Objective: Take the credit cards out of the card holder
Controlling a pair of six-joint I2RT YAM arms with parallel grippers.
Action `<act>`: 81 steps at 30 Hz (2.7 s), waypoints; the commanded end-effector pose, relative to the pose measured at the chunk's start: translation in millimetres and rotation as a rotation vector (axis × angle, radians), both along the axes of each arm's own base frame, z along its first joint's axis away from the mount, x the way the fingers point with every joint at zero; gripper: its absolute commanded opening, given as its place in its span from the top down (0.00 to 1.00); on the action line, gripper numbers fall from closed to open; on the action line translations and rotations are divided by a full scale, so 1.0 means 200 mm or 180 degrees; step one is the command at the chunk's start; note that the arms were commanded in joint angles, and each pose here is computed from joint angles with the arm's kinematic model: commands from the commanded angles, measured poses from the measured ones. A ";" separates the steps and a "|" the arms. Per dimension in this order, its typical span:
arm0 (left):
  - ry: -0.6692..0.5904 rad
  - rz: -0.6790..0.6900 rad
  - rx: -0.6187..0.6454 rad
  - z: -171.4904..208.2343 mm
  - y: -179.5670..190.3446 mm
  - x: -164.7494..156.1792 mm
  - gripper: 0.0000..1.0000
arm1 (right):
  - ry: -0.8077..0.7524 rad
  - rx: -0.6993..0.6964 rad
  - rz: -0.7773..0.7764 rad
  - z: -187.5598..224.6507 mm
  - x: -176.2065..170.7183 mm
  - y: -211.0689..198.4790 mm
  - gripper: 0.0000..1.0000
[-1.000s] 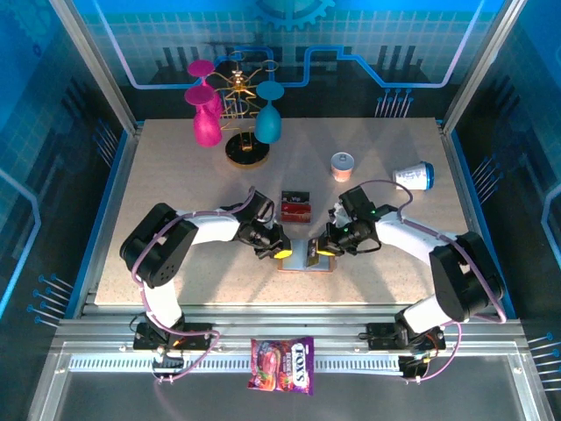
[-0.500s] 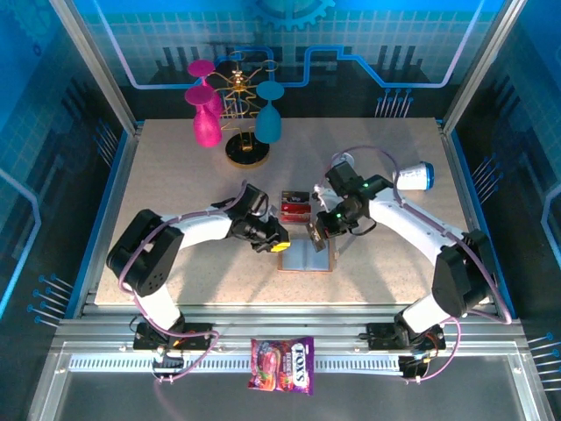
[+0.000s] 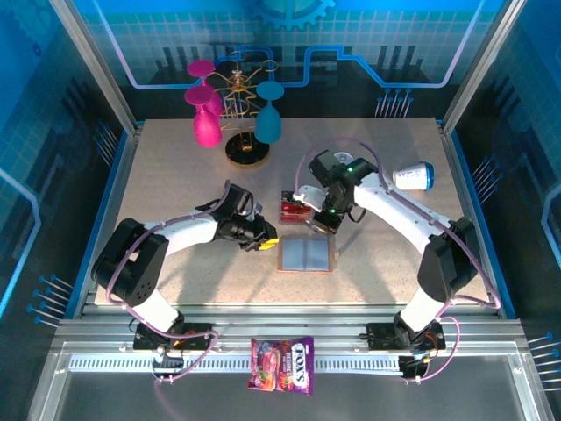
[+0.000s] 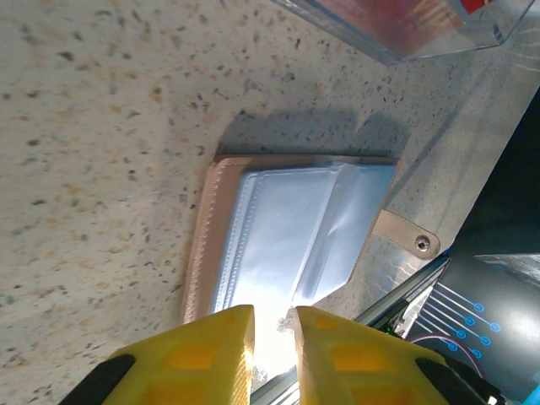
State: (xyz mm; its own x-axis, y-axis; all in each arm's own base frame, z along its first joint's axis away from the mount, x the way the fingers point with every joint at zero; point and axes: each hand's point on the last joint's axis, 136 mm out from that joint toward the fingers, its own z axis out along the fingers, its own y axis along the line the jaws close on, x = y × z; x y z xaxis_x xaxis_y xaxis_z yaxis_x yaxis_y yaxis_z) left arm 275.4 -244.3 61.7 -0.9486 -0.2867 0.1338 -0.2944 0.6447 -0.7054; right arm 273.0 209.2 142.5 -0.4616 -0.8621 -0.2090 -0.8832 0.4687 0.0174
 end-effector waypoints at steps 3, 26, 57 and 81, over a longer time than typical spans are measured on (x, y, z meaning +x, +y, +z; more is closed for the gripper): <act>-0.0019 0.0159 0.0031 0.01 0.09 -0.01 0.79 | 0.0146 -0.0243 0.0622 -0.02 0.01 0.03 1.00; -0.0010 0.0446 0.0125 0.03 0.26 -0.04 0.78 | 0.0072 -0.0243 0.1079 0.00 0.51 0.22 1.00; 0.0110 0.0514 0.0191 0.01 0.30 -0.05 0.78 | 0.0109 -0.0351 0.1480 -0.21 0.65 0.24 0.94; -0.0177 0.0377 0.0612 0.02 0.38 0.05 0.65 | -0.0753 -0.0282 0.0608 0.05 0.81 0.12 0.60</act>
